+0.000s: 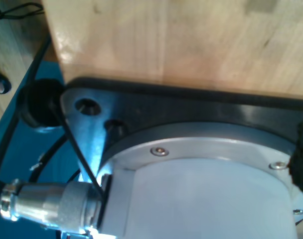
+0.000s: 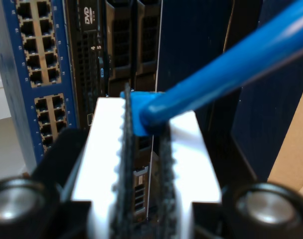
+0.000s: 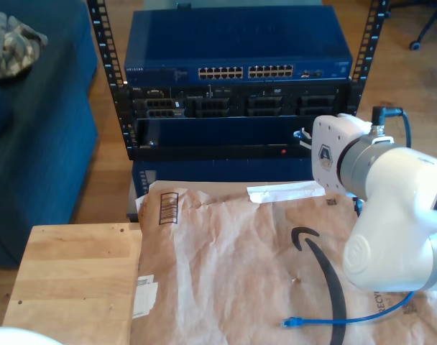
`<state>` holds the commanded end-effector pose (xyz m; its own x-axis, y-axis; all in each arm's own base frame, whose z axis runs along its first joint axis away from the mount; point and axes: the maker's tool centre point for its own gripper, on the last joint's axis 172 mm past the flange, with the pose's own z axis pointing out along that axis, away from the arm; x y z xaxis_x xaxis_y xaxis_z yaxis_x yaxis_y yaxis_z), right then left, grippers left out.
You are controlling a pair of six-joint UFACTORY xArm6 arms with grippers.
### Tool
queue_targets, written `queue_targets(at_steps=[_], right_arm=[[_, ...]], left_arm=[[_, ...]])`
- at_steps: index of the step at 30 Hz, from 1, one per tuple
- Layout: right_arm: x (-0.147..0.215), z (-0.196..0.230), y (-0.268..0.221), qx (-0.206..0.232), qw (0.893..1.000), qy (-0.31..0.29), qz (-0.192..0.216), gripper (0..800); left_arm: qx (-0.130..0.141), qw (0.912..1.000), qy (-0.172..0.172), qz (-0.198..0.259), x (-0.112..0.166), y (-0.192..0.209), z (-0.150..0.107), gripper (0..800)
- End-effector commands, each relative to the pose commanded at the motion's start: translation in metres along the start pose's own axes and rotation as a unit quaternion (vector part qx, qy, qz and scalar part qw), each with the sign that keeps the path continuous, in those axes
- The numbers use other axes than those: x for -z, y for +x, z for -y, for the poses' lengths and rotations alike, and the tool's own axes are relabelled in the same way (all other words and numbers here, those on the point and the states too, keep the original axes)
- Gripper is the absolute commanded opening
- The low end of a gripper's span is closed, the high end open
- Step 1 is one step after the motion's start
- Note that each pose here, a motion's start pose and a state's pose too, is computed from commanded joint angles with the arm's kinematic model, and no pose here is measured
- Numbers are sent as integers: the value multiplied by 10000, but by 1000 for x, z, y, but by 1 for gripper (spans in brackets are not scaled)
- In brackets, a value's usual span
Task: Grab the cable and plug it in
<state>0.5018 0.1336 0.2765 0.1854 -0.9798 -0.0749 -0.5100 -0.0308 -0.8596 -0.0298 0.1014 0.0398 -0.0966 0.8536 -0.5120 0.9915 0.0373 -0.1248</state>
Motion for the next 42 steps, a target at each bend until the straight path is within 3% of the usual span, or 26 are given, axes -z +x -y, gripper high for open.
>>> queue_targets(at_steps=[11, 28, 32, 42], right_arm=[[-1, -9, -2, -35, 9996, -265, 78, 0], [2, 12, -16, 33, 9997, -133, 207, 0], [5, 2, -35, 372, 9986, -134, 363, 0], [-3, 5, -35, 476, 9983, -72, 330, 0]], left_arm=[[0, 10000, 0, 0, 0, 0, 0, 800], [0, 10000, 0, 0, 0, 0, 0, 800], [7, 10000, -4, 1, 0, 0, 0, 800], [0, 10000, 0, 0, 0, 0, 0, 800]])
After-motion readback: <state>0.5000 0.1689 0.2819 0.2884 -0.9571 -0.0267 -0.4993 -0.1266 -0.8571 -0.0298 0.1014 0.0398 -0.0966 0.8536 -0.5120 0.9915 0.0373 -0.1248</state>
